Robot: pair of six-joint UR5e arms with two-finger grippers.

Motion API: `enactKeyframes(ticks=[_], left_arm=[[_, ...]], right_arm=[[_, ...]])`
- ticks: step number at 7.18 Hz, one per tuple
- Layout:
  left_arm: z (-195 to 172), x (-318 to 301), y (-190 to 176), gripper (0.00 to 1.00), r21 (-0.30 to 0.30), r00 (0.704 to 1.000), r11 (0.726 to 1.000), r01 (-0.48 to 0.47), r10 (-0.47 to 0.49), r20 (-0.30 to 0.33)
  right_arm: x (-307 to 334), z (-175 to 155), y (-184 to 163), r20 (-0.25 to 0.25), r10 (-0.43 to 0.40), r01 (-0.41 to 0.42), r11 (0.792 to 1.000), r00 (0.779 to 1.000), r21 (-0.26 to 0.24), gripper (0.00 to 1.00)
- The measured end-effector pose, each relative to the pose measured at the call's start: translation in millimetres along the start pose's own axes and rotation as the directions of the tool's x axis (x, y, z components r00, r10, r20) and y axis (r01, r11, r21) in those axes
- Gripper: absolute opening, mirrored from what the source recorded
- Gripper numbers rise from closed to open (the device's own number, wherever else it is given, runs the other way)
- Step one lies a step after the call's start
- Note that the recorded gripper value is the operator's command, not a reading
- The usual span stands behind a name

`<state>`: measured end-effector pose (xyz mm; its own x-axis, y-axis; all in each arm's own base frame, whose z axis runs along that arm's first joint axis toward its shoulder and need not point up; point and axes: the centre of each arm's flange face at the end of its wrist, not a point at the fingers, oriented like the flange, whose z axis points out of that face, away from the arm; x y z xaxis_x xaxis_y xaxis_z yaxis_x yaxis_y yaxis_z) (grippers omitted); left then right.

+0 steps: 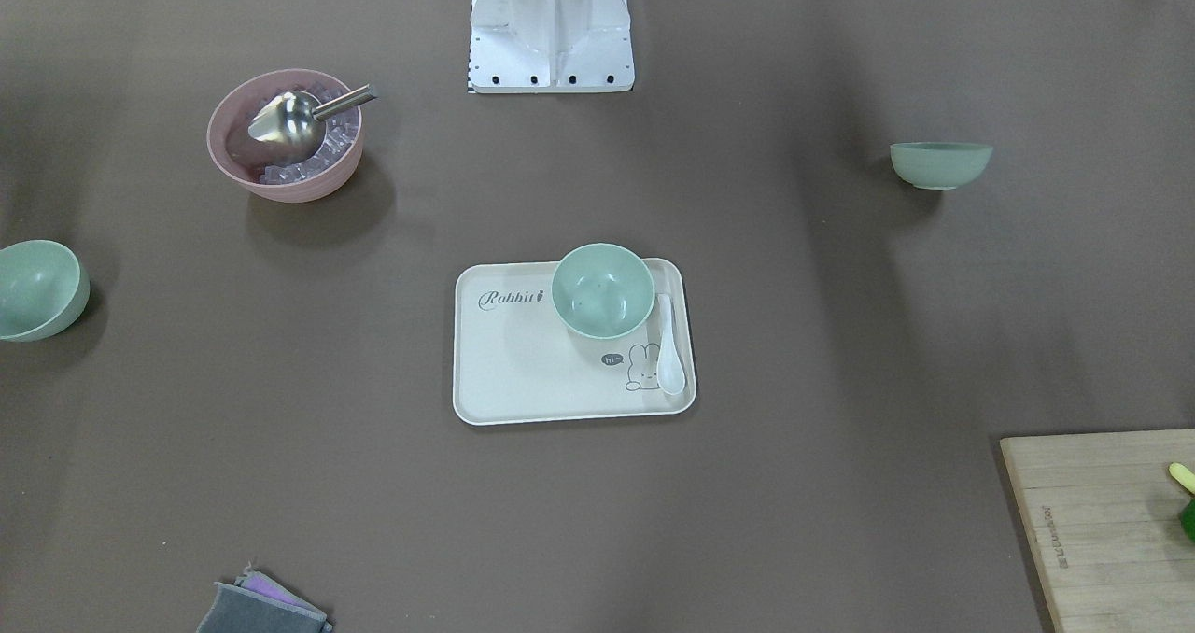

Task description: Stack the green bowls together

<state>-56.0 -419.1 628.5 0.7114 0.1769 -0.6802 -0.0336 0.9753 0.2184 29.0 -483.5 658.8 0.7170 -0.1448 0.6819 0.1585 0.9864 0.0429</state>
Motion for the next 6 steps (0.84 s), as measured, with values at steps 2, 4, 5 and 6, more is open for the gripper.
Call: enactKeyframes(ticks=[2, 4, 5, 6], left_arm=[[-11, 12, 3, 0.98, 0.025, 0.999, 0.999, -0.031, 0.031, -0.007], [-10, 13, 15, 0.98, 0.019, 0.999, 0.999, -0.029, 0.029, -0.013], [-8, 12, 18, 0.98, 0.014, 1.0, 1.0, -0.022, 0.022, -0.019], [-8, 12, 21, 0.98, 0.011, 1.0, 1.0, -0.019, 0.019, -0.025]], right_arm=[[2, 3, 1, 0.003, 0.001, -0.001, 1.0, 1.0, 0.004, 1.0], [2, 4, 1, 0.008, 0.007, -0.007, 1.0, 1.0, 0.005, 1.0], [1, 5, 1, 0.013, 0.011, -0.011, 1.0, 1.0, 0.004, 1.0], [-7, 10, -2, 0.032, 0.027, -0.027, 1.0, 0.999, -0.001, 1.0]])
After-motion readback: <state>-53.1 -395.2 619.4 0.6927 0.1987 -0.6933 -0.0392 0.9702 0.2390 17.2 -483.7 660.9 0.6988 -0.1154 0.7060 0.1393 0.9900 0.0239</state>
